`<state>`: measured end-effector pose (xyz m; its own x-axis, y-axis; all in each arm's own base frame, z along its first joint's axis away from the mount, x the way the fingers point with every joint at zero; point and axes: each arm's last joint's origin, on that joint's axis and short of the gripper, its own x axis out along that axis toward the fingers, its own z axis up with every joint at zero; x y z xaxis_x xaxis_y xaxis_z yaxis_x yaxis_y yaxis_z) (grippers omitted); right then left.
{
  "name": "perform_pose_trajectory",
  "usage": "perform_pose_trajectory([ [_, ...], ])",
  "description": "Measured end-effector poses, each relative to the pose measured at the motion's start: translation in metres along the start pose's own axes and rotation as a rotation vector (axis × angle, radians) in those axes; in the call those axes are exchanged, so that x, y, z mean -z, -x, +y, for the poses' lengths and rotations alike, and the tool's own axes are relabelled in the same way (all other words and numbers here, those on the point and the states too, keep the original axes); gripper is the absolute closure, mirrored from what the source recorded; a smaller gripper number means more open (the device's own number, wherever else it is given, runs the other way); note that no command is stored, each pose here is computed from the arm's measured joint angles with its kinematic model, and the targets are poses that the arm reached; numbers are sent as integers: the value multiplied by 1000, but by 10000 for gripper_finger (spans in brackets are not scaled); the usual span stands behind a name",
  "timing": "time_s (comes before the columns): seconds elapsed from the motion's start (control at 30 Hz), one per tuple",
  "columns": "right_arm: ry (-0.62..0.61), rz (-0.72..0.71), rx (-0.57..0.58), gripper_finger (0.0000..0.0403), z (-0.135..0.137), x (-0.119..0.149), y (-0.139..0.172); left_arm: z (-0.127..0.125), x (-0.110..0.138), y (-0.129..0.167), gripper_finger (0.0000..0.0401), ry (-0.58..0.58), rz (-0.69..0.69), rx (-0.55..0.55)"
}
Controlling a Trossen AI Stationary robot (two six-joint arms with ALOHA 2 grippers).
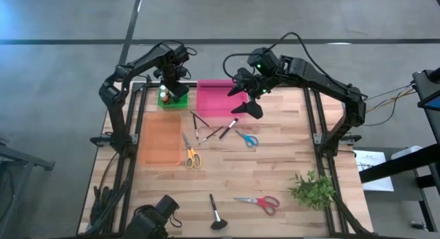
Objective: Pick & Place Paint Supplies
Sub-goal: Put the blue paint bottle into the green bin
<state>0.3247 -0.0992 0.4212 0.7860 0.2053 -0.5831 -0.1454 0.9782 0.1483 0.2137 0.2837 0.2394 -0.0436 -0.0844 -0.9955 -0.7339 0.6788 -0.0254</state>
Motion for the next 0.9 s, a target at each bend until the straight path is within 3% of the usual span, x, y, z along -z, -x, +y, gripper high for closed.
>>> perform_pose_trajectory([
  [0.8, -3, -3, 0, 47, 0, 0, 0, 1, 1, 0, 281, 3, 8, 4],
  [0.9, -1, -4, 0, 47, 0, 0, 0, 1, 1, 0, 259, -10, 11, 5],
])
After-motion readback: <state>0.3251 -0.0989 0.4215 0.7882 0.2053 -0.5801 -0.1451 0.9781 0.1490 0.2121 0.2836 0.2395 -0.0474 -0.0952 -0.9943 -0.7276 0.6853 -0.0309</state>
